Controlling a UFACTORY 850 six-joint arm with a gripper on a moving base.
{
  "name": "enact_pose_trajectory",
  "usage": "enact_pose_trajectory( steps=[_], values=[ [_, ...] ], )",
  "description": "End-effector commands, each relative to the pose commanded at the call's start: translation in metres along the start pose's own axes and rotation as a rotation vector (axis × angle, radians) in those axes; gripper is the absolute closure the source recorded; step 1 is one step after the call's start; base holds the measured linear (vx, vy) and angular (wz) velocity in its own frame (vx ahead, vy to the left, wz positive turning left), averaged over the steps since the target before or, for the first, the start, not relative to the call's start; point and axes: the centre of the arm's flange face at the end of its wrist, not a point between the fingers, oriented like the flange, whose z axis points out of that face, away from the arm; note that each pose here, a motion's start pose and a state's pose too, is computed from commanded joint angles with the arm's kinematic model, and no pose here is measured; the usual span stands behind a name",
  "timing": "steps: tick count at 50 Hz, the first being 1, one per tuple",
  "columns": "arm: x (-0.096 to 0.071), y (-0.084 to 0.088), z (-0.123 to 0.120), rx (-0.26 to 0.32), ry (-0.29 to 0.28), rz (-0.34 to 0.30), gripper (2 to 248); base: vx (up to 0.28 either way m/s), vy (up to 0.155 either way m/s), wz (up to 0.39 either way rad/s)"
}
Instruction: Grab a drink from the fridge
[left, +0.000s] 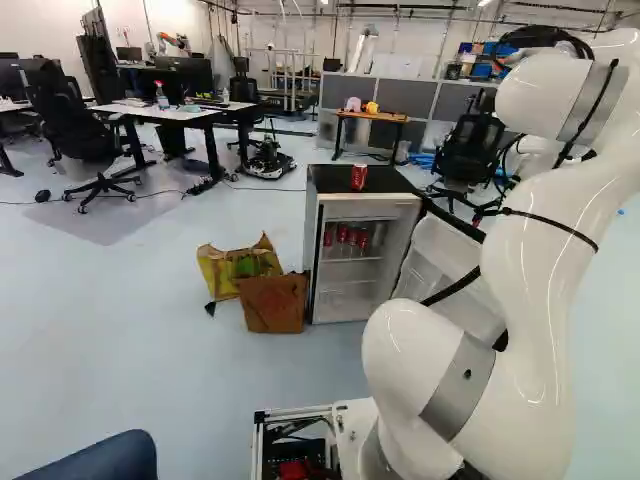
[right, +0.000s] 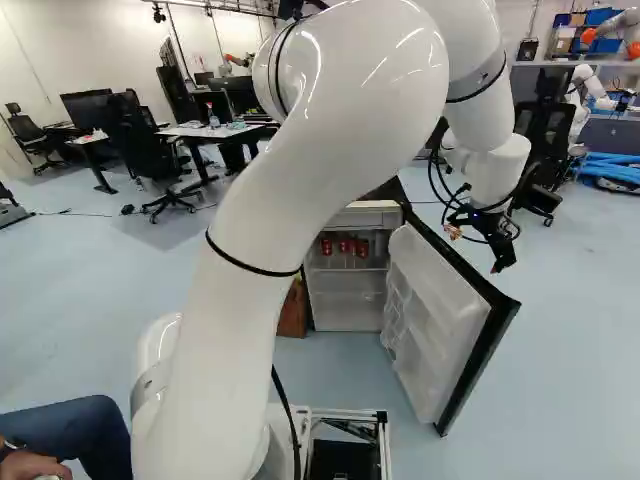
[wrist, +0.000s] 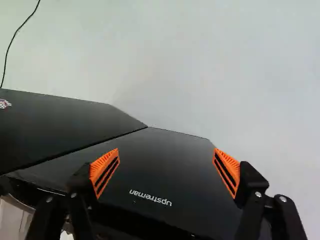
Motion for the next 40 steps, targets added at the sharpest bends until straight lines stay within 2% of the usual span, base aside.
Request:
enact_pose_trajectory(
  steps=[40],
  values=[
    [-0.028, 0.004, -0.009, -0.005, -0.075, 0.003, 3, 0.000, 0.000, 0.000]
  ],
)
